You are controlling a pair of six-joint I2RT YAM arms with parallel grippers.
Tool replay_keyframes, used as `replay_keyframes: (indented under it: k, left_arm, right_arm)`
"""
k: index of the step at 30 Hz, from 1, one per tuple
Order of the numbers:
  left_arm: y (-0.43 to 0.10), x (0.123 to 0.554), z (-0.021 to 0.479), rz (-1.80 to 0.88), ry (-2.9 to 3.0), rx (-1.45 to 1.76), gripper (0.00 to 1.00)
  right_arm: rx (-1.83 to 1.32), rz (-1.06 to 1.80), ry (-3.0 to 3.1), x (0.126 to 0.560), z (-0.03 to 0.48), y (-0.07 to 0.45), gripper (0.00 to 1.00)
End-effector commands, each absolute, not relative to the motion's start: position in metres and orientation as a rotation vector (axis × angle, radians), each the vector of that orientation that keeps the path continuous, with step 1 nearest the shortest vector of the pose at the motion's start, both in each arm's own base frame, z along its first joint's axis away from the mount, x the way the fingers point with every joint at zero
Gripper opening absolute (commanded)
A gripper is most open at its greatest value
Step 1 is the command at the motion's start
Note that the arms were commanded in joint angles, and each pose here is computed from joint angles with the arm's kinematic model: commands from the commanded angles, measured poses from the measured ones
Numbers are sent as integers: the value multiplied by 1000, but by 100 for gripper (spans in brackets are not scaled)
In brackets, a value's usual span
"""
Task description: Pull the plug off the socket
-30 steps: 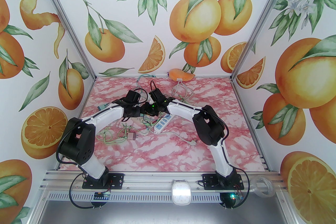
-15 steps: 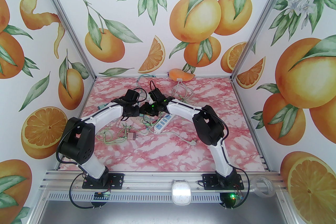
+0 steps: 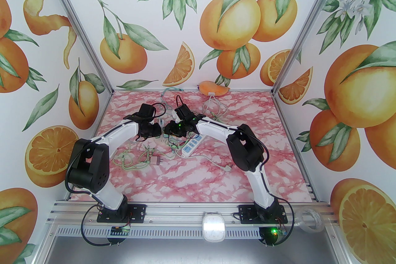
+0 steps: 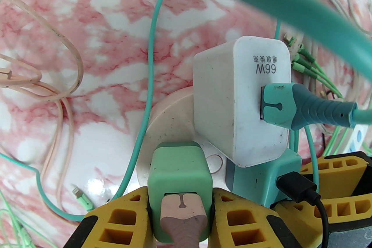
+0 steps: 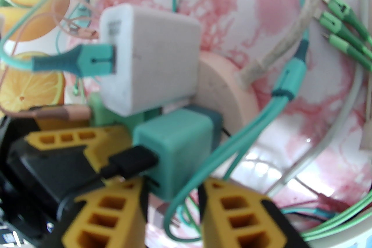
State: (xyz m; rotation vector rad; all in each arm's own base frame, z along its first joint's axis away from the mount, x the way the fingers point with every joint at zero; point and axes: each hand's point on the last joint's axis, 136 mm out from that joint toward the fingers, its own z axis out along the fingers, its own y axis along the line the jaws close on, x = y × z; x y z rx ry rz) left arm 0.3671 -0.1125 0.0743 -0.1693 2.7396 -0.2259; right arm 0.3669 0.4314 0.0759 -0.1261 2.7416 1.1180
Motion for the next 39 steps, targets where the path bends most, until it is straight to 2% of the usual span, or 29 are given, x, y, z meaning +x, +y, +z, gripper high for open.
replay_keyframes:
  k: [1,10,15,21,30,39]
  left_arm:
    - [-123,372,105,-172,2641,-76,12]
    - [-137,362,96,14,2642,58,11]
    - [-132,366,101,-1,2648,27,10]
    - [-118,371,132,-78,2614,-34,11]
    - [-68,372,166,-88,2564,-159,11]
    - [-16,406,185,-286,2496,-371,12]
  right_arm:
    - [-27,770,3013,339,-15,387,34]
    - [-27,768,3018,338,-16,387,34]
    - [-28,761,3021,338,-16,387,34]
    - [-28,754,3020,338,-16,385,34]
    - [-29,758,3013,339,-15,386,35]
    - [-33,765,3012,339,-14,387,35]
